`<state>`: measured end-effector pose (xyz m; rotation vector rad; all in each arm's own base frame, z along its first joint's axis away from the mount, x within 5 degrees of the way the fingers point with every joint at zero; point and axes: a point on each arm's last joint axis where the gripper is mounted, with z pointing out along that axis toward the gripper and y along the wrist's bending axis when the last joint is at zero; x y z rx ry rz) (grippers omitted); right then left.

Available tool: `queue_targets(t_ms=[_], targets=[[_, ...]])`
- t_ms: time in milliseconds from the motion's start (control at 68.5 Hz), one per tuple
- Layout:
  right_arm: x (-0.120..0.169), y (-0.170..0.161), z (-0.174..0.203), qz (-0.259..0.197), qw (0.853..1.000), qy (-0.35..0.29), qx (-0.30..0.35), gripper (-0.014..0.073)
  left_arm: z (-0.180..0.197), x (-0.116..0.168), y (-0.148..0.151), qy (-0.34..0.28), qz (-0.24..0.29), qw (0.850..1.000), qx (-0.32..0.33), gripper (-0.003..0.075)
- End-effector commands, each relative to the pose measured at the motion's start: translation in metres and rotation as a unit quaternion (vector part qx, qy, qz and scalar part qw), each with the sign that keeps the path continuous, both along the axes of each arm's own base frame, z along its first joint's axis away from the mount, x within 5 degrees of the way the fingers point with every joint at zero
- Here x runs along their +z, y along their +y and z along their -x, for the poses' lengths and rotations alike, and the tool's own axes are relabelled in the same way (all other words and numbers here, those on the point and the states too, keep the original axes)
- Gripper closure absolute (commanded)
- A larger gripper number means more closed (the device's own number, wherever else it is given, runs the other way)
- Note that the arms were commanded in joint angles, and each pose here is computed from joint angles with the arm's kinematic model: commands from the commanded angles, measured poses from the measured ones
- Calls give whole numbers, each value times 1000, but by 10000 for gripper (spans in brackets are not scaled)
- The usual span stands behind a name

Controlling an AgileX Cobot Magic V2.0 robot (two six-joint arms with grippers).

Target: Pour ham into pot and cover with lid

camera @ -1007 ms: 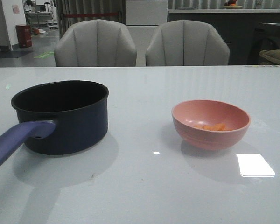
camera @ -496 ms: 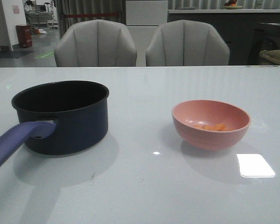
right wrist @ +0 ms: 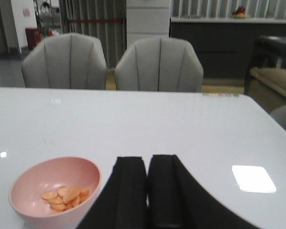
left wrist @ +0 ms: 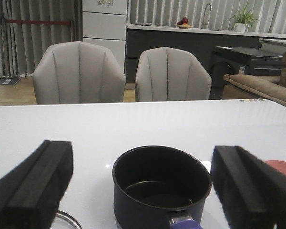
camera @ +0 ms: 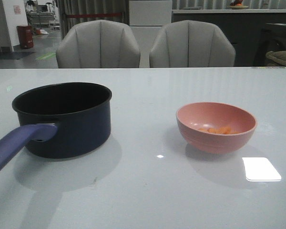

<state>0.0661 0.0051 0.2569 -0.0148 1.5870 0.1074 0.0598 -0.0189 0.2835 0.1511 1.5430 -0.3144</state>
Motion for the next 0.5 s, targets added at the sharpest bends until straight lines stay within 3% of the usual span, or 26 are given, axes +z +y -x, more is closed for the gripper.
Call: queue_targets(t_ms=[0, 161, 350, 482], targets=[[27, 0, -13, 15, 999, 30, -3, 436, 0, 16, 1, -48, 16, 999, 1, 95], [20, 2, -34, 19, 995, 93, -3, 436, 0, 15, 0, -43, 8, 999, 1, 95], [16, 4, -48, 19, 992, 123, -1, 432, 0, 15, 0, -43, 8, 999, 1, 95], [19, 5, -65, 22, 987, 161, -1, 325, 0, 15, 0, -43, 8, 999, 1, 95]])
